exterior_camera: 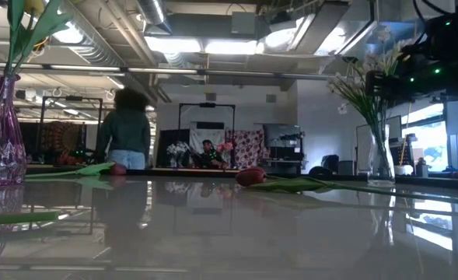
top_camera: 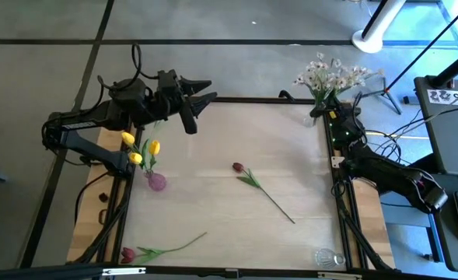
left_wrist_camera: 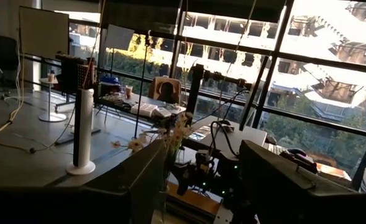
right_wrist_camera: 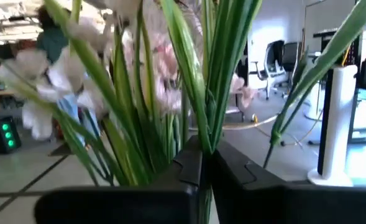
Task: Sort flowers into vase by color
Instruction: Put the white flowers into the top transparent flower vase
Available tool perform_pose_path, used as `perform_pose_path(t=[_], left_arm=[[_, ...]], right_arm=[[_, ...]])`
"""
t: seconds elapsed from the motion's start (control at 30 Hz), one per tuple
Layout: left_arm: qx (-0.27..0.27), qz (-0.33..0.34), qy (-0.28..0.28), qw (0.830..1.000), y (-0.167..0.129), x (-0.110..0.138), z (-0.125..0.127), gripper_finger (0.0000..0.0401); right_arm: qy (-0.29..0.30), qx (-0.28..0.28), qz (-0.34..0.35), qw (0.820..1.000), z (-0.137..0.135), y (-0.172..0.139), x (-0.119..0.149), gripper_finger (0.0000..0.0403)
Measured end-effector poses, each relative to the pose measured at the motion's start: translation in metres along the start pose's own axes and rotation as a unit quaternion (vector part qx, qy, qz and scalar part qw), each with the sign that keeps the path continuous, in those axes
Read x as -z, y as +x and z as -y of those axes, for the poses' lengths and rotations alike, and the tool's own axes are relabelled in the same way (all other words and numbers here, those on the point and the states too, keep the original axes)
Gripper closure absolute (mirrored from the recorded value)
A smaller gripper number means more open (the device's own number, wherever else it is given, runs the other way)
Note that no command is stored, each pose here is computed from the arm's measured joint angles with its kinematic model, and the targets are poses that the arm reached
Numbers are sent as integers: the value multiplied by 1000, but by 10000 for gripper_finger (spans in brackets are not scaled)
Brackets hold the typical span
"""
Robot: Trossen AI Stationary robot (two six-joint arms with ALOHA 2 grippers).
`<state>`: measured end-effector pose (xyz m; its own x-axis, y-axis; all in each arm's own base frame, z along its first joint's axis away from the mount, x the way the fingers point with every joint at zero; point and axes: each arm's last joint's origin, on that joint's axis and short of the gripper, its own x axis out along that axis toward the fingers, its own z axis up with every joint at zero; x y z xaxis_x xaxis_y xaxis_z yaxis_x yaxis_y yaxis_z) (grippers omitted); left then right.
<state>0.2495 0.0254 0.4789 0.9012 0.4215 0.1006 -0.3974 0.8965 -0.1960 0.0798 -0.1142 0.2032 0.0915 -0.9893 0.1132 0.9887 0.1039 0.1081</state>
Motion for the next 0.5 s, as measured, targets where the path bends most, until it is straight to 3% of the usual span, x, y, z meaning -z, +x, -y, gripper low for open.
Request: perform_pose_path(t=[0.13,0.27,0.5], left_arm=[[0,0,0,1000,0,0,0,193],[6,-1,3,1000,0,0,0,193],[29,-8,5,1000,0,1,2,193]], right_arm=[[11,-2,-19,1000,0,0,4,350],[21,-9,-52,998,-2,2,4,293],[-15,7,-160,987,-8,8,-30,214]])
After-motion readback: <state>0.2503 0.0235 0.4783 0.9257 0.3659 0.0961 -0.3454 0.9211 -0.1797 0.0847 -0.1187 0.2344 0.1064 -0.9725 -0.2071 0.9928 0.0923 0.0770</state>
